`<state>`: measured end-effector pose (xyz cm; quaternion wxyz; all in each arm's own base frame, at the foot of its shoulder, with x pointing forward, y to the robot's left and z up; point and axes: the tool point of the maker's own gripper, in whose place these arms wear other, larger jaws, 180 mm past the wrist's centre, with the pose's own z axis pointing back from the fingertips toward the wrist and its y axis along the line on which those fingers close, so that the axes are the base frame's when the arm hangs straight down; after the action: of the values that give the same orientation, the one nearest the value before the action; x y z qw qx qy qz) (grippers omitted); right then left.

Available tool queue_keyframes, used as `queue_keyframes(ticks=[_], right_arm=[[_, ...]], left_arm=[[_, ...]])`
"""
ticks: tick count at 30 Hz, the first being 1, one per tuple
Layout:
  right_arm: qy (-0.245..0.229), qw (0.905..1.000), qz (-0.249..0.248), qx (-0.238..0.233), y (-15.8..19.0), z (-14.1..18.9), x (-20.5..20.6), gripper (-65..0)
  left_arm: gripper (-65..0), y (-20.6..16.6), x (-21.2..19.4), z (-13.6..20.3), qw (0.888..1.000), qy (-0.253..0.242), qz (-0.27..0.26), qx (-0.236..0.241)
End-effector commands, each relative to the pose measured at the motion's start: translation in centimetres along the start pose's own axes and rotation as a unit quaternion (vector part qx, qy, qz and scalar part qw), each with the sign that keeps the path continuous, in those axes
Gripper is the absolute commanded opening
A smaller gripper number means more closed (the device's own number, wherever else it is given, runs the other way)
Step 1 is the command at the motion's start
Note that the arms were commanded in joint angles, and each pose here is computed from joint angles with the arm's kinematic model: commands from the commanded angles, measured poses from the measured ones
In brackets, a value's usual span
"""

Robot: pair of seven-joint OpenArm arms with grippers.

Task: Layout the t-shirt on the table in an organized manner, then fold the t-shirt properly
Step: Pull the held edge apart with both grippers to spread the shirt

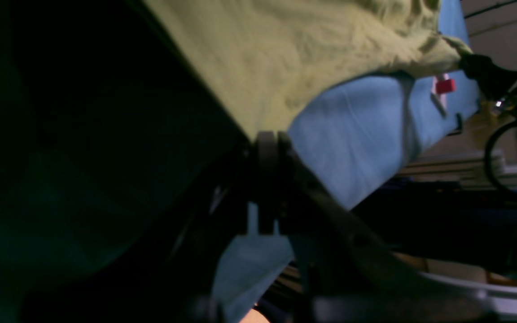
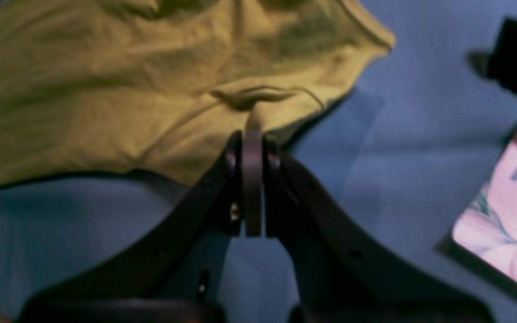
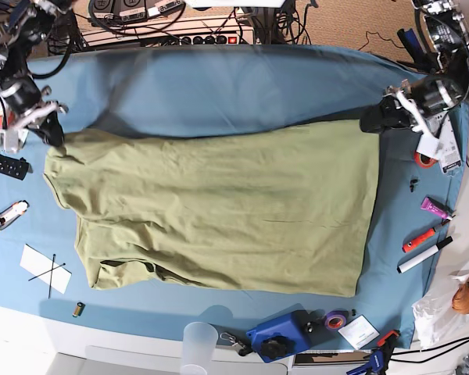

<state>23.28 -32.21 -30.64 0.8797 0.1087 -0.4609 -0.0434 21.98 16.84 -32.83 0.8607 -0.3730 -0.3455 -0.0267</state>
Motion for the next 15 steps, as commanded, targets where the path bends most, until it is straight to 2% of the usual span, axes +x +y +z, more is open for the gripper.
queue_keyframes(ticks=[1,6,15], right_arm=[[-0.022,0.9997,0.010,-0.001,-0.1,1.0,1.4,-65.0],[0.009,0.9998,-0.008,-0.017,-1.3,3.8,-0.8,-65.0],[0.096,0.9938,-0.024,-0.050,-2.7,7.1,-6.1,-65.0]], left_arm=[[-65.0,-0.4,1.5,1.0,1.000,-0.022,-0.019,0.001],[-65.0,0.3,1.3,3.0,0.999,-0.033,-0.020,0.032],[-65.0,1.5,-2.5,4.1,0.998,0.014,0.005,0.067]])
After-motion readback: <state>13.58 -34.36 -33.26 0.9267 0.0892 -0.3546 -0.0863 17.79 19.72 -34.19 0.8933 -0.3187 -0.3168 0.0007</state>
